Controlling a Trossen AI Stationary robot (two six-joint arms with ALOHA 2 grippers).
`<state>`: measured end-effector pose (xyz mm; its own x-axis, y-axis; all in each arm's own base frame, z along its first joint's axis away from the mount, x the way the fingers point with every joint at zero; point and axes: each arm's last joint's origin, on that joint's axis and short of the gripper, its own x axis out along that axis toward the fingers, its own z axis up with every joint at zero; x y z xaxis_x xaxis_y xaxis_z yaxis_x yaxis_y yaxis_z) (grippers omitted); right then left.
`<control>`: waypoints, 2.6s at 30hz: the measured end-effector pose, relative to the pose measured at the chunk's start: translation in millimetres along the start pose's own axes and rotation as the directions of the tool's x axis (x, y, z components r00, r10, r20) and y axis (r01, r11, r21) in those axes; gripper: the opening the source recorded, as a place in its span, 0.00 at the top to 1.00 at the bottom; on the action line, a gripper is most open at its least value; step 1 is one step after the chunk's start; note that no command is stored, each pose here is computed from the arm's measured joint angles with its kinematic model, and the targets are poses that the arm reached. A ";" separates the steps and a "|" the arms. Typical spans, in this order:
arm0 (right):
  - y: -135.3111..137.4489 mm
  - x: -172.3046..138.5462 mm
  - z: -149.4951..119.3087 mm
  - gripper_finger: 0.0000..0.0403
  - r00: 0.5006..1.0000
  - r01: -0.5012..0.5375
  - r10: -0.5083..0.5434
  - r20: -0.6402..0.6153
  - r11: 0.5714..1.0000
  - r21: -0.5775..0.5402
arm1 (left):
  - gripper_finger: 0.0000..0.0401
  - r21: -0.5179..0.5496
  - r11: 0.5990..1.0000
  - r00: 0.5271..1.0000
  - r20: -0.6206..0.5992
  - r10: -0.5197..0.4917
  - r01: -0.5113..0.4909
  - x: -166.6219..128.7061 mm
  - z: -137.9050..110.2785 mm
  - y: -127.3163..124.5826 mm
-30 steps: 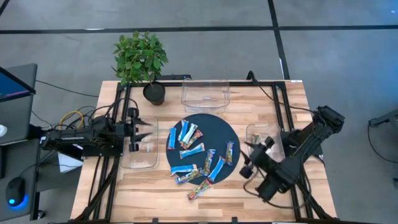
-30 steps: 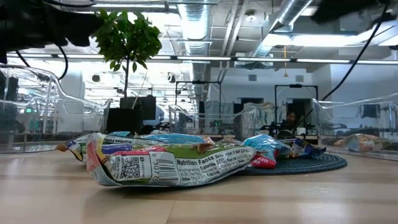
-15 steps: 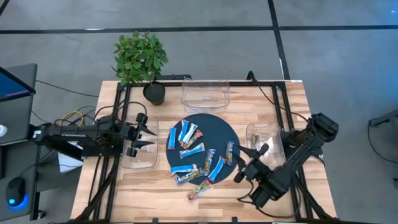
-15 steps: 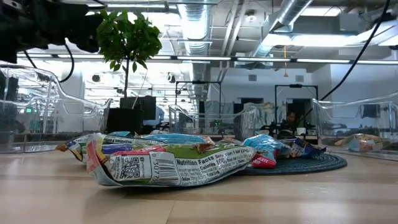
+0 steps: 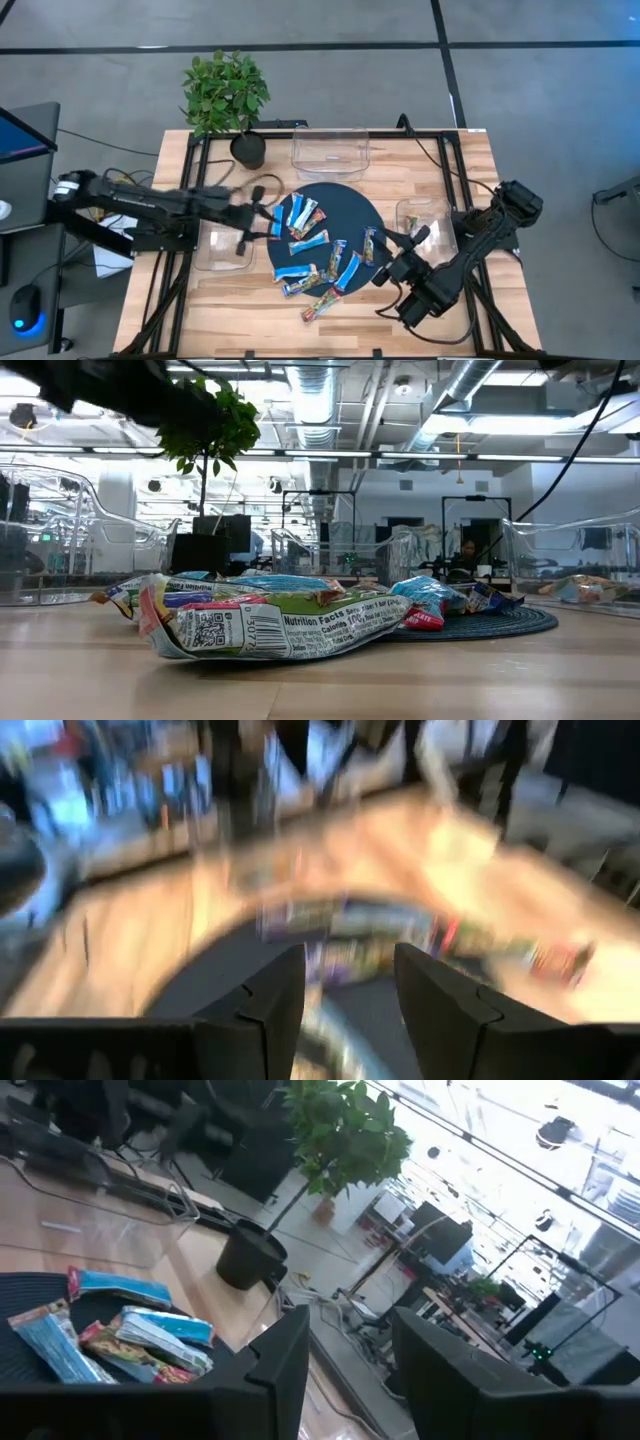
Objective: Pick and place Granola Bars by type
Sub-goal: Put the red granola bar into the left transparent bin
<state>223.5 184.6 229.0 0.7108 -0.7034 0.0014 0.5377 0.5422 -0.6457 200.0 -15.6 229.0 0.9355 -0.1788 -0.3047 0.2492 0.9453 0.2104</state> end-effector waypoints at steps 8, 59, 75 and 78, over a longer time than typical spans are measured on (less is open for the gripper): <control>1.1 -23.0 1.1 0.67 0.997 -0.061 0.061 0.051 0.998 0.002 | 0.62 -0.032 0.999 0.942 -0.334 -0.027 0.018 68.2 12.8 15.0; 3.0 -47.6 1.3 0.70 0.987 -0.142 0.137 0.083 0.988 0.059 | 0.62 -0.271 0.955 0.711 -0.695 -0.107 -0.121 155.7 -47.1 78.5; 3.0 -45.7 1.3 0.70 0.988 -0.140 0.135 0.074 0.988 0.060 | 0.62 -0.291 0.953 0.704 -0.695 -0.150 -0.085 168.9 -61.4 73.6; 3.3 -45.6 0.8 0.70 0.988 -0.147 0.144 0.058 0.987 0.058 | 0.62 -0.288 0.954 0.699 -0.700 -0.147 -0.088 169.4 -60.0 74.4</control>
<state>193.2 218.8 227.5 0.8060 -0.5901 -0.0471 0.4527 0.6657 -0.5933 362.0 40.8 137.3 0.4420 -0.0727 -0.8940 0.0834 0.9957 -0.0397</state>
